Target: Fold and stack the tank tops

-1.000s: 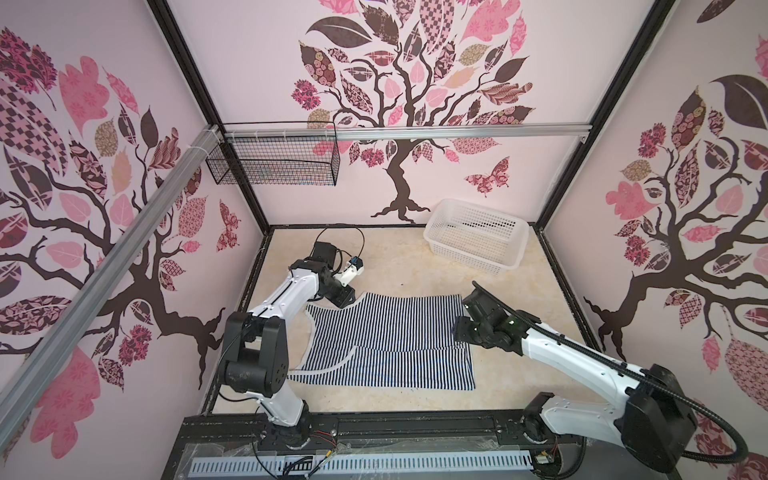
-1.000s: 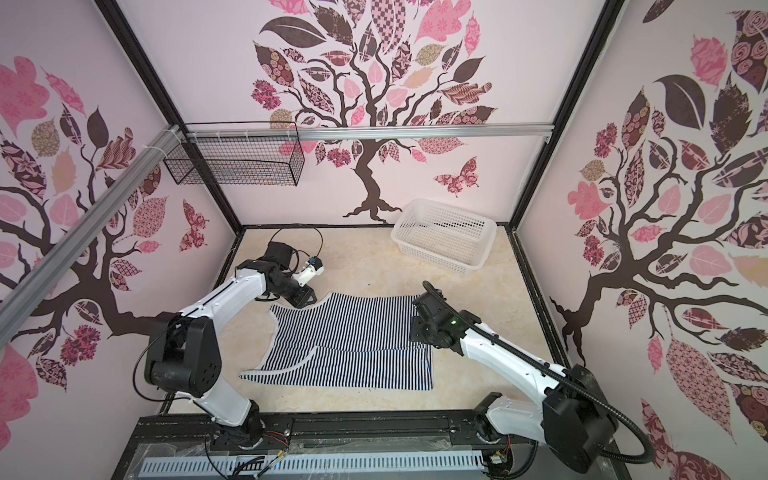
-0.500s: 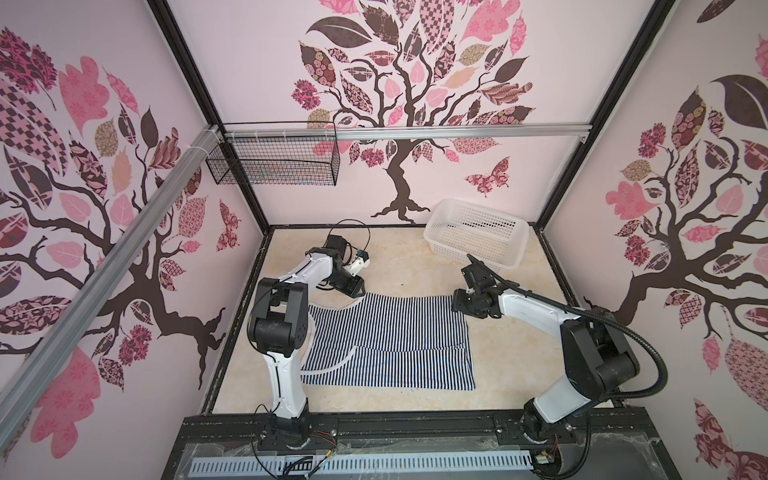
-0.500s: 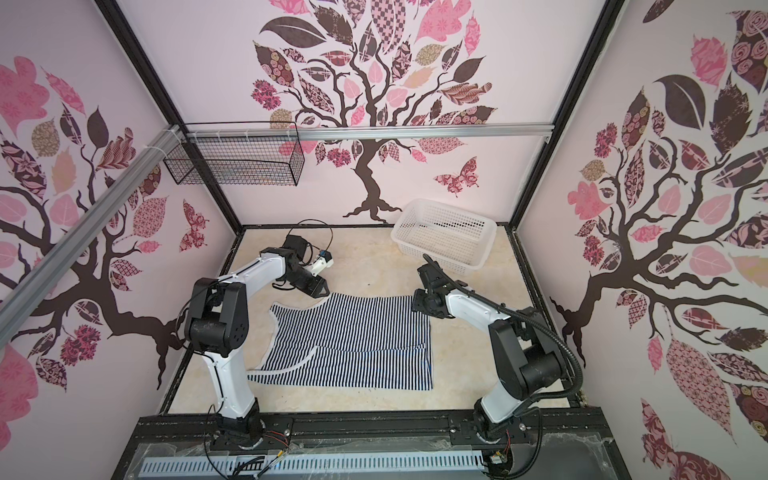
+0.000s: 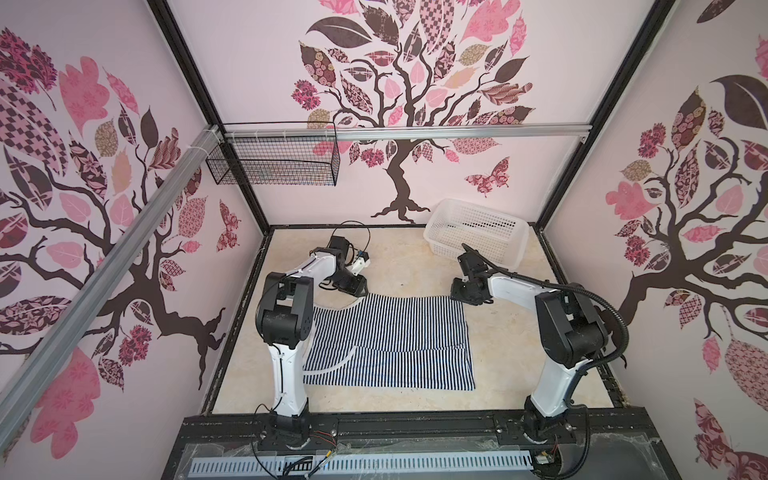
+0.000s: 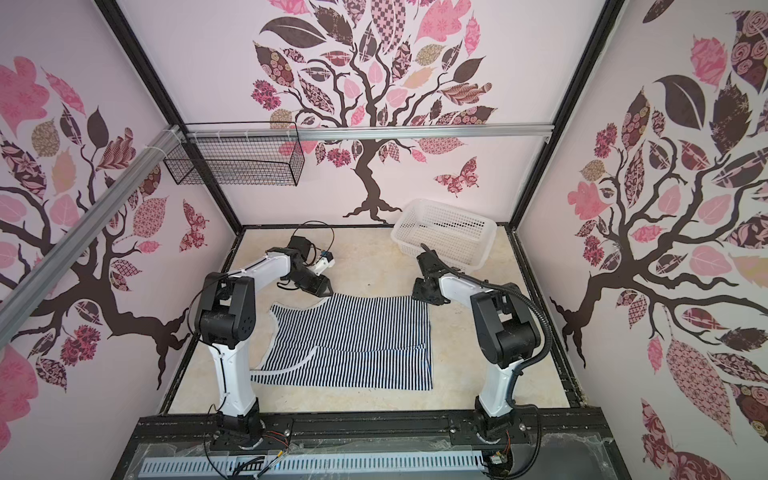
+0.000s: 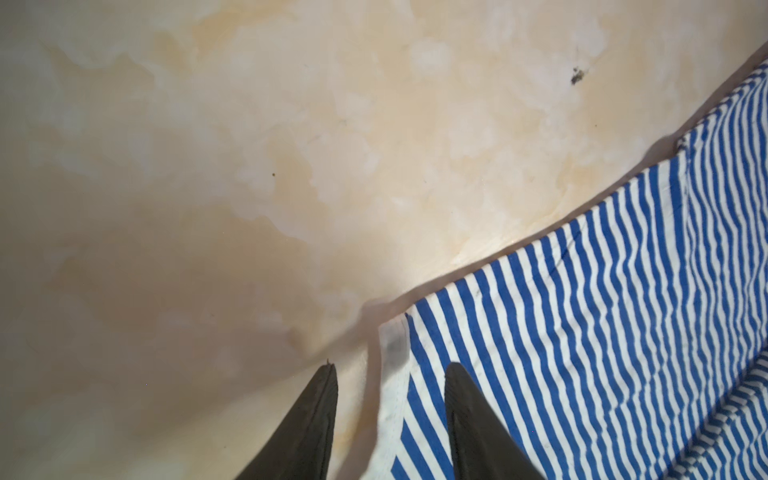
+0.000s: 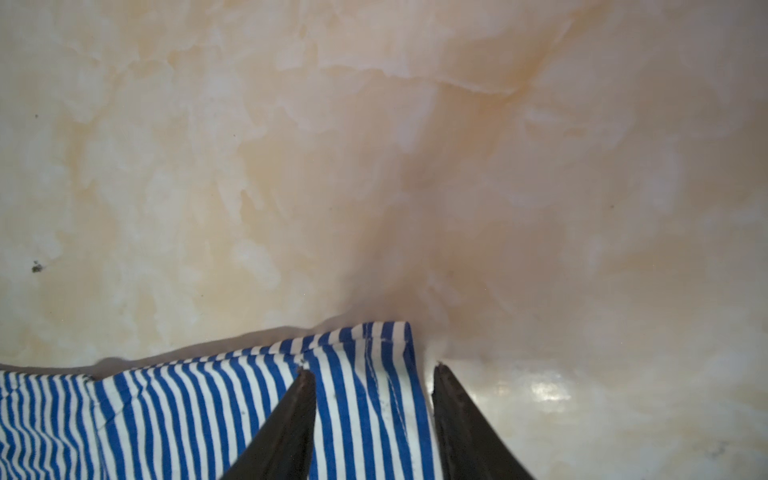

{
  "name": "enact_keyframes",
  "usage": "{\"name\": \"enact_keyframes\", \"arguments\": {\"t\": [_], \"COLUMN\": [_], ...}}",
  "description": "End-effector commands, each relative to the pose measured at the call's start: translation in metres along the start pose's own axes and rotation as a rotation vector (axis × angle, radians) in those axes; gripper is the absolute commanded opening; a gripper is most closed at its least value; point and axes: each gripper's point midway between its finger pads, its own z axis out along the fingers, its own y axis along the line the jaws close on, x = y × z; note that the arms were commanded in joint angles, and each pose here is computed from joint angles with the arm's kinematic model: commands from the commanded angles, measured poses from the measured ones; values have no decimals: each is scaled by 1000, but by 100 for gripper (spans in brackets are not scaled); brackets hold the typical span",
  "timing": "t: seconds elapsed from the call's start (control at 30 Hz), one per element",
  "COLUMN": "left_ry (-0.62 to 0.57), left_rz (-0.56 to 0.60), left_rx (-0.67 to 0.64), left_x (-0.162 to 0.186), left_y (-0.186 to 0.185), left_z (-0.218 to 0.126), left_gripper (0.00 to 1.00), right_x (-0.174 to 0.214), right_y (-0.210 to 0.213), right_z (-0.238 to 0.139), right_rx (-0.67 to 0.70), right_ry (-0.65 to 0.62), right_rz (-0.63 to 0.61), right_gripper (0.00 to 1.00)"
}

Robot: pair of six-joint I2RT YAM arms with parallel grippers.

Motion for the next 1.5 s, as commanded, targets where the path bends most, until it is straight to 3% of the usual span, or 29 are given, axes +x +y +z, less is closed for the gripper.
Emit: {"name": "enact_keyframes", "arguments": {"t": [0.0, 0.4, 0.57, 0.7, 1.03, 1.47], "left_ry": [-6, 24, 27, 28, -3, -61], "left_rz": [-9, 11, 12, 15, 22, 32], "left_rx": [-1, 20, 22, 20, 24, 43], "left_x": [-7, -4, -5, -6, -12, -9], "left_y": [3, -4, -5, -4, -9, -21], "left_z": [8, 20, 21, 22, 12, -17], "left_gripper": [46, 36, 32, 27, 0, 0], "right_x": [-5, -6, -3, -3, -10, -4], "right_y": [0, 1, 3, 2, 7, 7], "right_z": [6, 24, 23, 20, 3, -35], "right_rx": [9, 20, 11, 11, -15, -67], "right_ry": [8, 41, 63, 55, 22, -35], "right_rz": [-9, -18, -19, -22, -30, -20], "right_gripper": [48, 43, 28, 23, 13, 9]}}
